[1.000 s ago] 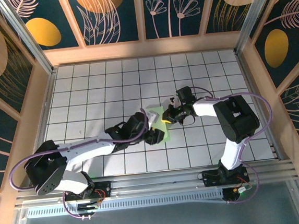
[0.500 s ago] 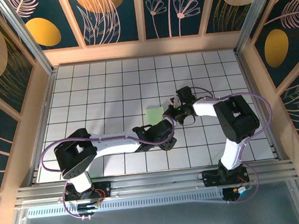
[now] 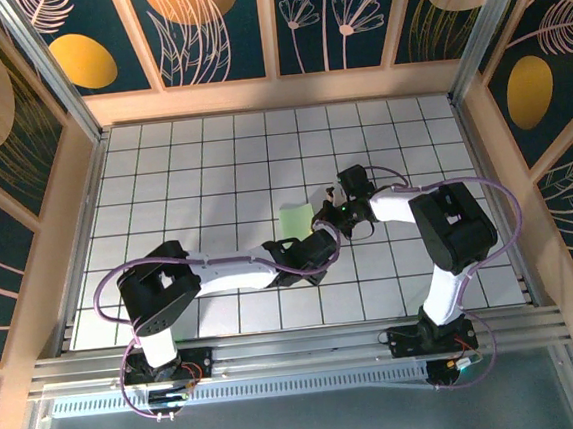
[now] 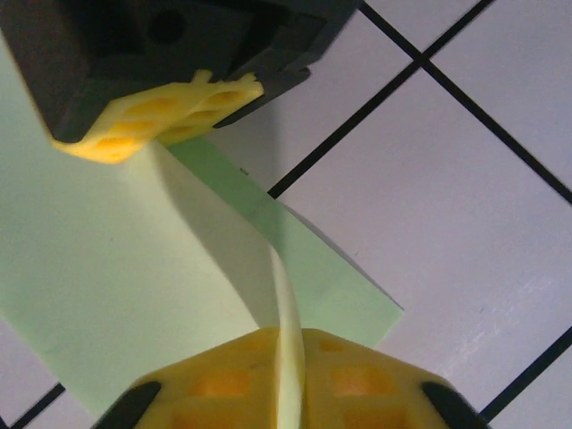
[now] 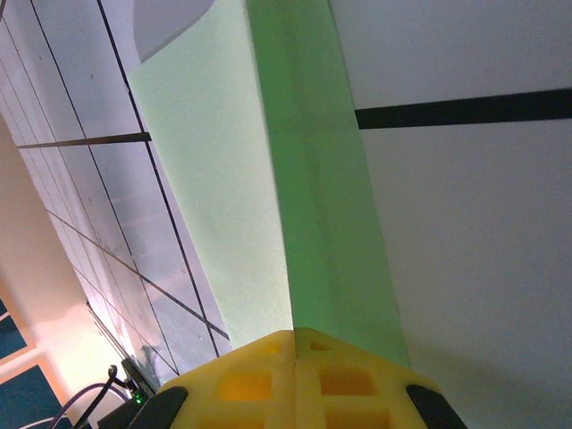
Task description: Fold a paper plane with a square sheet of paper (fold left side to right side)
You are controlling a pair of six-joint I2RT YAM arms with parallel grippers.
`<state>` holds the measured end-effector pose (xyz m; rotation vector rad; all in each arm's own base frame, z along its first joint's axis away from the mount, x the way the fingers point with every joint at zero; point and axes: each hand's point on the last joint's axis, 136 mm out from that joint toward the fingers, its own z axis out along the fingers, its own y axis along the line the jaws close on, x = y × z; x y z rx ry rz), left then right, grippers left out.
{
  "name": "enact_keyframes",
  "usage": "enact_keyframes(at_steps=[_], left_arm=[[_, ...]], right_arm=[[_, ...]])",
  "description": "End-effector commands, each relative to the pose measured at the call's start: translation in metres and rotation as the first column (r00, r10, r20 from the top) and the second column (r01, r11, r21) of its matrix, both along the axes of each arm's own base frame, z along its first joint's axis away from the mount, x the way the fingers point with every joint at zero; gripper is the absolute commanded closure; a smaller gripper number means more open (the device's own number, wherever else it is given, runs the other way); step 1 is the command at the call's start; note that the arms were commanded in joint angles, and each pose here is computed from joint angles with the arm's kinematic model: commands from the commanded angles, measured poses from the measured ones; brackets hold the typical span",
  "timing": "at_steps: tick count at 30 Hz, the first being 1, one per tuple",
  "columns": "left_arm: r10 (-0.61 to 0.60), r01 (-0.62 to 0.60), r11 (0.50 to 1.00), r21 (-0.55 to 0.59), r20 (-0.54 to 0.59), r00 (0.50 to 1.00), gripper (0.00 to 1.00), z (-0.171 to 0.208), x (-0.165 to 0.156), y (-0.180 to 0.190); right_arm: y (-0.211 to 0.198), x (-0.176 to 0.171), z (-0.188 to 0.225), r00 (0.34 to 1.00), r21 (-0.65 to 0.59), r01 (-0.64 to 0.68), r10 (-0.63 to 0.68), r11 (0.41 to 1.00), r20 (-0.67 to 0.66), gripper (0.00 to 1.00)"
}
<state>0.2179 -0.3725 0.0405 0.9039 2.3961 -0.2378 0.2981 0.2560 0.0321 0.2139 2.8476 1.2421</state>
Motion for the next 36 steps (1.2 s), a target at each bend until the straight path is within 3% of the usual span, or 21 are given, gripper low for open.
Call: enact_keyframes(at_steps=[1,4,9,12,16,19,24,29,36], left_arm=[[-0.001,0.002,0.999,-0.040,0.015,1.000,1.00,0.017,0.001,-0.003],[0.005,-0.005,0.997,-0.072,0.004,1.000,1.00,0.022,0.002,-0.002],[-0.020,-0.005,0.973,-0.230,-0.108,0.994,1.00,0.034,0.002,-0.003],[-0.061,-0.002,0.947,-0.321,-0.188,0.980,1.00,0.037,-0.001,-0.003],[-0.105,-0.028,0.905,-0.423,-0.288,0.952,1.00,0.036,-0.005,-0.002],[-0.115,-0.068,0.881,-0.469,-0.352,0.929,1.00,0.033,-0.002,0.003],[-0.106,-0.132,0.859,-0.495,-0.424,0.899,1.00,0.025,0.004,0.010],[-0.093,-0.163,0.853,-0.495,-0.453,0.887,1.00,0.023,0.008,0.011],[-0.053,-0.195,0.869,-0.454,-0.477,0.877,1.00,0.007,0.011,0.018]], right_arm=[[0.003,0.010,0.016,0.999,0.005,-0.007,0.006,1.000,0.053,0.97],[0.005,0.016,0.029,0.994,0.014,-0.021,0.020,1.000,0.108,0.86],[-0.013,0.027,0.051,0.974,-0.029,0.010,-0.003,1.000,0.224,0.65],[-0.033,0.026,0.059,0.963,-0.052,0.046,-0.031,0.998,0.269,0.58],[-0.059,0.014,0.060,0.955,-0.084,0.077,-0.050,0.993,0.292,0.57],[-0.066,-0.006,0.053,0.958,-0.091,0.066,-0.038,0.994,0.283,0.65],[-0.051,-0.050,0.032,0.973,-0.087,-0.023,0.042,0.996,0.228,0.98],[-0.026,-0.077,0.016,0.978,-0.063,-0.075,0.086,0.995,0.192,1.00],[-0.014,-0.085,-0.004,0.981,-0.084,-0.096,0.108,0.992,0.160,1.00]])
